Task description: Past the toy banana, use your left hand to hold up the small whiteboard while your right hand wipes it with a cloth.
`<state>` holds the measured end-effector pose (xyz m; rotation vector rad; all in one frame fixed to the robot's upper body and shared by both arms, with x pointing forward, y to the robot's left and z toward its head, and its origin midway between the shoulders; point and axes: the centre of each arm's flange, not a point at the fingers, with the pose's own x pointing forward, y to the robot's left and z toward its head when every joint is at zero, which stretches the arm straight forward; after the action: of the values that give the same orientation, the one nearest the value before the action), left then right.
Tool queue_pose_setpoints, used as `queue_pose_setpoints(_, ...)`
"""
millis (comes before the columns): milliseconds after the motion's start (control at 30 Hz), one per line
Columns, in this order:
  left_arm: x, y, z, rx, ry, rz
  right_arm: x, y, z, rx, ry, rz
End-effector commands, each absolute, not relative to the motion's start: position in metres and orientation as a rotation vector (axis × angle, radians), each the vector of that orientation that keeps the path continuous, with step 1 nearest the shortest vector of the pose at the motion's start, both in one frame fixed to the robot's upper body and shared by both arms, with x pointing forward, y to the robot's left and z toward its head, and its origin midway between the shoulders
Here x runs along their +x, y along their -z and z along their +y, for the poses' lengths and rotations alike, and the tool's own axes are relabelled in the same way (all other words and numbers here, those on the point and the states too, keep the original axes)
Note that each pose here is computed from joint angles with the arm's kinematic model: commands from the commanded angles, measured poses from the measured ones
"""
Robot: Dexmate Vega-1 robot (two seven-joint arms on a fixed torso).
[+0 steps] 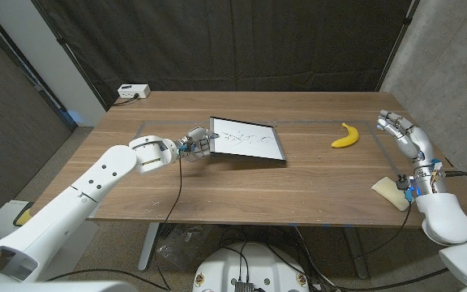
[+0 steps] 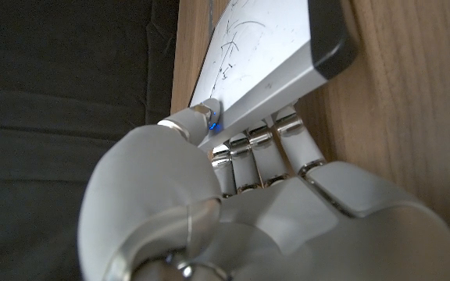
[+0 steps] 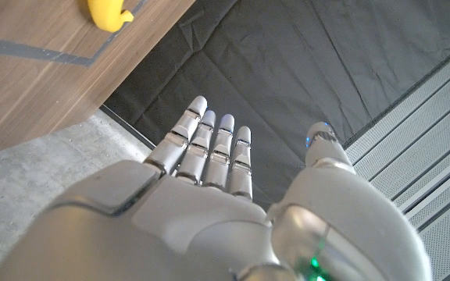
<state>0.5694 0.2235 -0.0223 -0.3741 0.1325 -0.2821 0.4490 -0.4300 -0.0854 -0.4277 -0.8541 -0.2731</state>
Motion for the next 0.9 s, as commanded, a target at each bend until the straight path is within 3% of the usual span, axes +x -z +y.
queue_pose_setpoints(33,0.572,0.023,0.217,-0.382,0.284,0.168,0.427,0.106,-0.446,-0.551,0.334,-0.833)
queue_pose_setpoints(367,0.569,0.020,0.215,-0.363,0.270,0.168,0.411,0.112,-0.451,-0.665,0.383,-0.858)
queue_pose_setpoints(900,0.564,0.010,0.216,-0.310,0.219,0.155,0.413,0.121,-0.463,-0.814,0.439,-0.842)
